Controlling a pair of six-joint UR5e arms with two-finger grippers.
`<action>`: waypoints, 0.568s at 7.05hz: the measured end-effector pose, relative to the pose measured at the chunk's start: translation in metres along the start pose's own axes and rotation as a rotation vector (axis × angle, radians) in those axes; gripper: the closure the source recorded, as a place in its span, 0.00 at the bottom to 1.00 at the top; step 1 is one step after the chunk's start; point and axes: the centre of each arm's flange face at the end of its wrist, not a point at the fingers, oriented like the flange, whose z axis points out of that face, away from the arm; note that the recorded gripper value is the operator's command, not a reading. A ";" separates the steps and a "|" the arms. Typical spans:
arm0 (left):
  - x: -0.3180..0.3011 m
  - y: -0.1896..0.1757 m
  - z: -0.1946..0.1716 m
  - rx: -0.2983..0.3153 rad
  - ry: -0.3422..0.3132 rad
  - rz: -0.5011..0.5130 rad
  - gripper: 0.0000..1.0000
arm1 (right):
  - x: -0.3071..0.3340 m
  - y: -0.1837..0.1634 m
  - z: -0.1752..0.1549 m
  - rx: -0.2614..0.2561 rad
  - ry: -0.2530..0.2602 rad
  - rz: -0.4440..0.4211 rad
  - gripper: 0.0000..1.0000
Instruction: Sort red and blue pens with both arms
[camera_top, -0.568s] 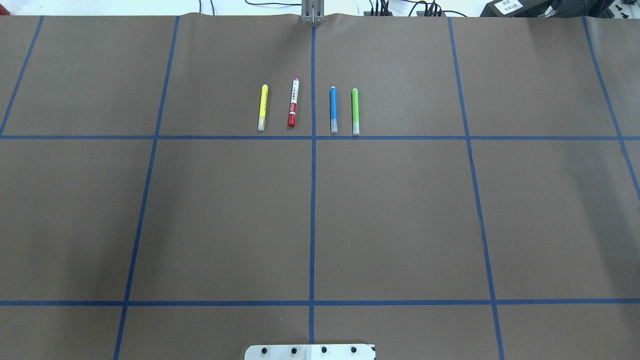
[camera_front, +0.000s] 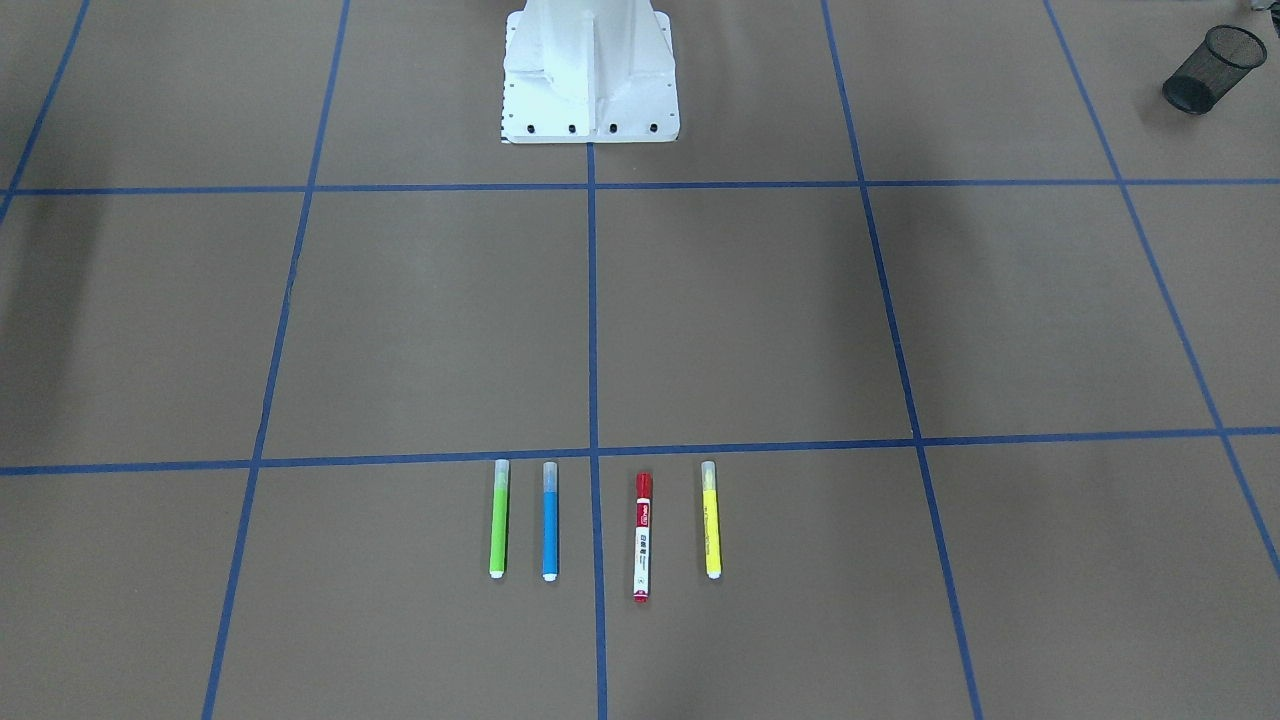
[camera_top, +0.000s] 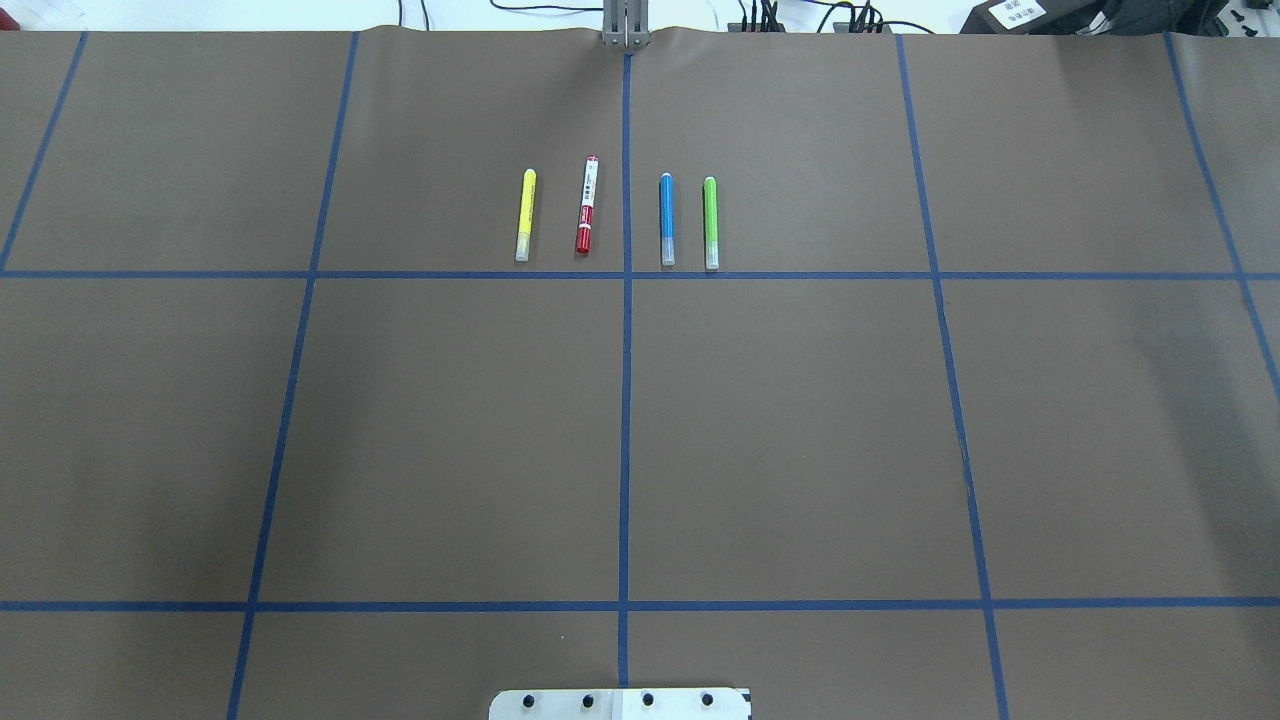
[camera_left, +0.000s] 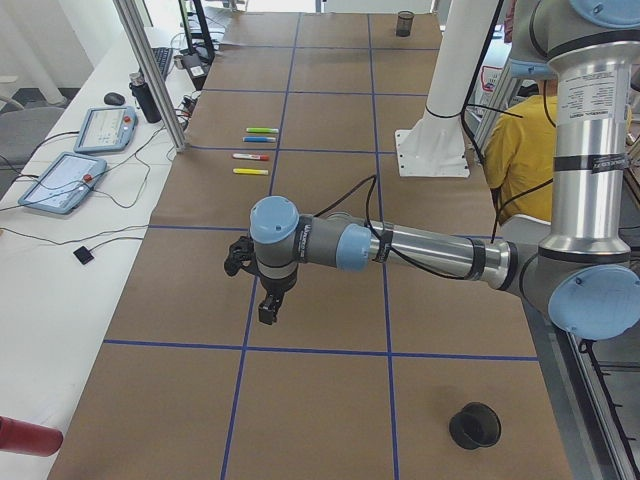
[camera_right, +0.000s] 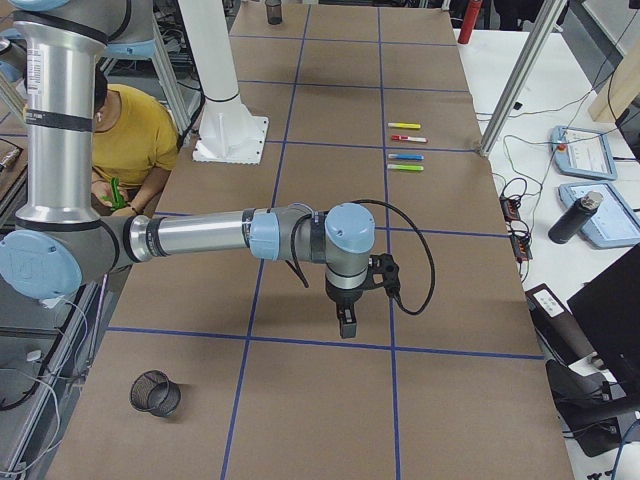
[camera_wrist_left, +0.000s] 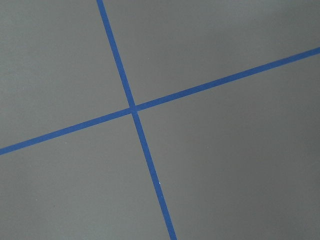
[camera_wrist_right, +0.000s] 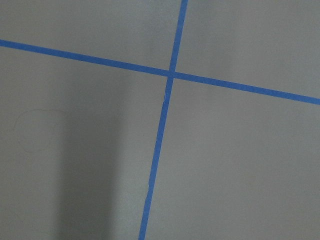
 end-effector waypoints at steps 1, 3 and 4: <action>0.006 -0.010 -0.006 0.021 -0.002 0.023 0.00 | -0.002 -0.002 -0.002 0.005 0.001 -0.006 0.00; 0.021 -0.033 -0.022 0.114 -0.014 0.118 0.00 | -0.010 -0.015 -0.012 0.044 0.007 -0.040 0.00; 0.029 -0.048 -0.032 0.181 -0.023 0.186 0.00 | -0.014 -0.030 -0.019 0.106 0.017 -0.090 0.00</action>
